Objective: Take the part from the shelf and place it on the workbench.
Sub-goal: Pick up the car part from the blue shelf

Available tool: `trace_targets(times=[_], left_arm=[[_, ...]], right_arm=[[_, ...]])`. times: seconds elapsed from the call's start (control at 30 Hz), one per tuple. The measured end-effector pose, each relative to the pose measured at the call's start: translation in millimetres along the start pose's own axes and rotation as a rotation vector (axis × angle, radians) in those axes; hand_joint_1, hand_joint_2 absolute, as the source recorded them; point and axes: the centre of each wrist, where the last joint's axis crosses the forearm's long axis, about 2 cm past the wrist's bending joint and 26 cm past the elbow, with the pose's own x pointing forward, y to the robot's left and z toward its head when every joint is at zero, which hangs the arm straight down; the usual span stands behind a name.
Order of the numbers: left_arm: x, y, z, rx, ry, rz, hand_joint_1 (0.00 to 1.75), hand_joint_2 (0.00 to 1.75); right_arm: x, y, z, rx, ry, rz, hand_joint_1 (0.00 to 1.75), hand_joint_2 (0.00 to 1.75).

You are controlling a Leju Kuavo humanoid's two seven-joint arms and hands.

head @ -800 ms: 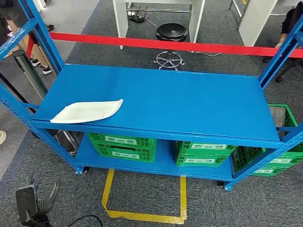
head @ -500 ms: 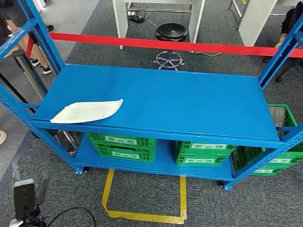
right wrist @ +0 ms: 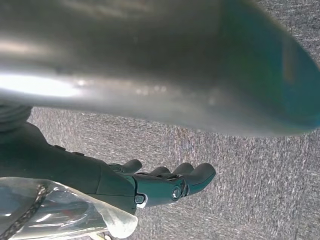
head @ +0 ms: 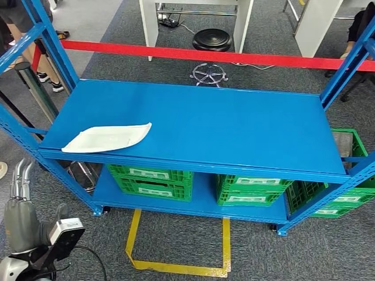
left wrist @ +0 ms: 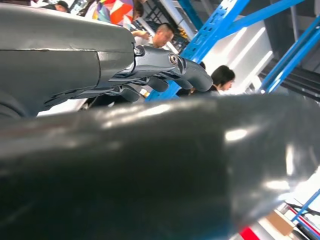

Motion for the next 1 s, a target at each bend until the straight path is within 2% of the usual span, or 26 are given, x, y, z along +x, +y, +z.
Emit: trace_targets(times=[0.33,1.0], left_arm=[[7.4,-0.8,-1.7,-0.005,-0.02,-0.003,0.0,0.0],[8.4,-0.8,-5.7,0.015,0.003,0.001,0.0,0.0]], right_arm=[[1.9,0.7,1.1,0.013,-0.004,-0.001,0.0,0.0],[3.7,1.7,2.0,0.012,-0.007,0.004,0.0,0.0]])
